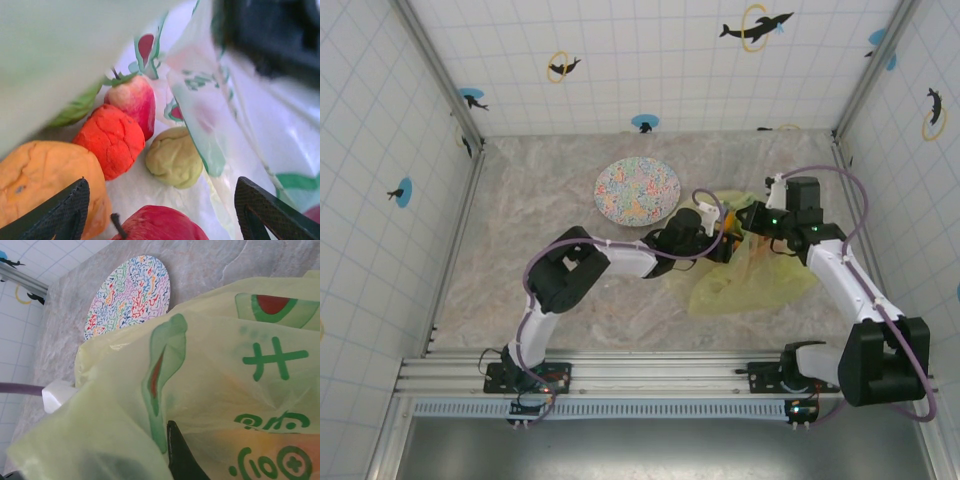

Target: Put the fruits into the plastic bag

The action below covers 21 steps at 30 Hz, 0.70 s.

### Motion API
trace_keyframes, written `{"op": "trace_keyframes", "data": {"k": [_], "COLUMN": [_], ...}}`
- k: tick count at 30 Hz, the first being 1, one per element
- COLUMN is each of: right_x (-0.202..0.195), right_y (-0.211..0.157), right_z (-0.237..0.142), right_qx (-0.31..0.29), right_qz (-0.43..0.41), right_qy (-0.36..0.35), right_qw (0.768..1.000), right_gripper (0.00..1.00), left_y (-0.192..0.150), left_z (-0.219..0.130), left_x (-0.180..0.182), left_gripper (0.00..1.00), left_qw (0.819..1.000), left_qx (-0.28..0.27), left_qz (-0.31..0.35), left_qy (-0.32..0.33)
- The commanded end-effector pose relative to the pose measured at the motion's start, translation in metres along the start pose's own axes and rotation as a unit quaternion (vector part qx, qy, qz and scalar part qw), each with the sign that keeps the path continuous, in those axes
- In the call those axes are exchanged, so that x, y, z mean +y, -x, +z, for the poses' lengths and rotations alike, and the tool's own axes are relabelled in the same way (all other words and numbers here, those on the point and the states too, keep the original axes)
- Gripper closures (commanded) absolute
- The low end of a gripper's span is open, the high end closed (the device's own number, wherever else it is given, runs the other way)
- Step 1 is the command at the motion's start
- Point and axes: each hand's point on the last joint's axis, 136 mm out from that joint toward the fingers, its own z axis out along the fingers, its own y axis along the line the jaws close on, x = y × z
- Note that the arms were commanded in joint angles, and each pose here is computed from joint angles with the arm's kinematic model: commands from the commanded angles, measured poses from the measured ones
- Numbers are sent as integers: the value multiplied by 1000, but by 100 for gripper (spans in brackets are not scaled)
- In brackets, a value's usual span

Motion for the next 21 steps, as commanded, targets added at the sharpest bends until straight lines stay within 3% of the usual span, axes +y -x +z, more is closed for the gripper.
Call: {"op": "trace_keyframes", "data": {"k": [1, 10, 21], "right_x": [4, -4, -20], "right_y": [9, 5, -5], "right_z": [-10, -10, -5], "right_qx": [-15, -12, -3], "right_qz": [-12, -5, 6], "right_qy": [1, -4, -16], "right_qw": [1000, 1000, 1000], "right_gripper": [100, 100, 100], "left_y": [6, 5, 3], "left_z": [-11, -27, -75], "left_x": [-23, -20, -12], "left_gripper": [21, 19, 17], "left_qw": [1000, 999, 987], "left_qx": [-3, -1, 4], "left_qz": [7, 42, 130], "left_qy": [-28, 7, 91]}}
